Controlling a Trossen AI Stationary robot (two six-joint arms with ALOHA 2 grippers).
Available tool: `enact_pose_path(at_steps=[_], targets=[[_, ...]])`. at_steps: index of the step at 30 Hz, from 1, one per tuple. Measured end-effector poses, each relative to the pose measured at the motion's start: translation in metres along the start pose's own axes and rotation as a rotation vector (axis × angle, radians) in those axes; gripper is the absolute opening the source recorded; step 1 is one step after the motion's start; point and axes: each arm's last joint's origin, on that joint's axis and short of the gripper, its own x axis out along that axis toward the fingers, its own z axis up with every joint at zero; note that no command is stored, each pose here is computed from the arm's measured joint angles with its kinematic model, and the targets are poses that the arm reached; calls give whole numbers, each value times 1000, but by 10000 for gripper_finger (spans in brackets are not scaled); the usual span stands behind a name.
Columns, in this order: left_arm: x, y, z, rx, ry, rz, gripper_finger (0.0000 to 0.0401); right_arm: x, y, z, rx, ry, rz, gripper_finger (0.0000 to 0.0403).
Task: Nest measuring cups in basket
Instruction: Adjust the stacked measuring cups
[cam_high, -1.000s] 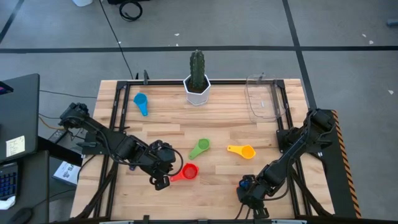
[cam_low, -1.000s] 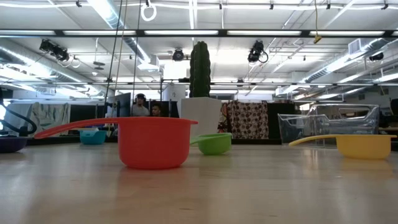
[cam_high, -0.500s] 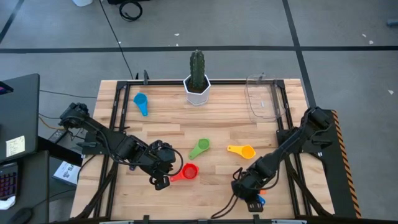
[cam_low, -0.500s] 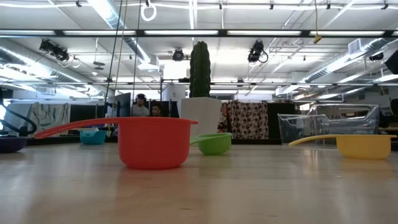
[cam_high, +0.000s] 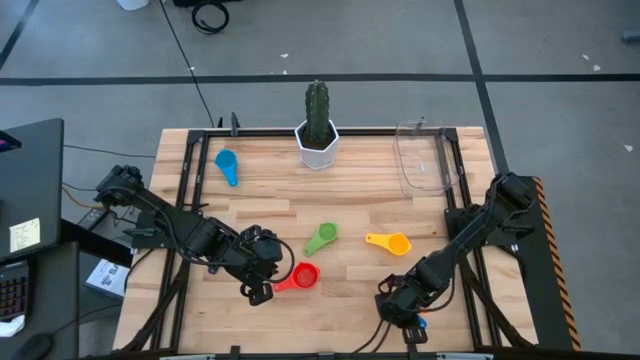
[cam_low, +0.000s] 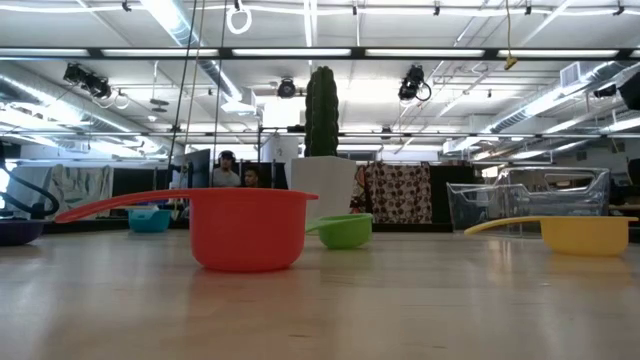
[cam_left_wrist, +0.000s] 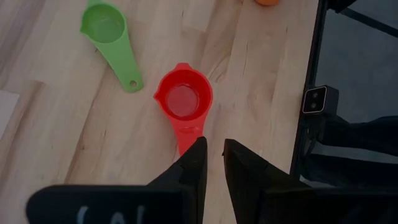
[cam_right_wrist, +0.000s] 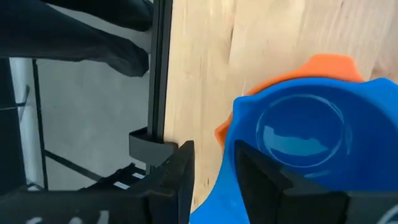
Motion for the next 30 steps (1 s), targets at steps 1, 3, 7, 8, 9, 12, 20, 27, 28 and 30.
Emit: enact_pose_path(at_steps=[1,3,7,8,9,12,20,27,28,30], targets=[[0,0,0,0,0,0,59,0,0,-1,-2,1,-2,118],[0,0,0,0,0,0,59,1,1,-2,-7,-3,-17,118],[0,0,0,0,0,0,59,1,0,-3,-44,-20,-67,118],[0,0,0,0,0,0,59,1,0,-4,-52,-22,-79,118],[0,0,0,0,0,0,59,1,0,-4,-56,-20,-85,118],[0,0,0,0,0,0,59,2,-1,-4,-55,-20,-88,118],[0,0,0,-2,0,0,59,2,0,-5,-53,3,-59,118],[0,0,0,-1,0,0,59,2,0,-5,-82,-15,-83,118],[0,0,0,-2,0,0,59,2,1,-5,-84,-15,-83,118],[0,0,0,-2,0,0,59,2,1,-5,-86,-12,-79,118]])
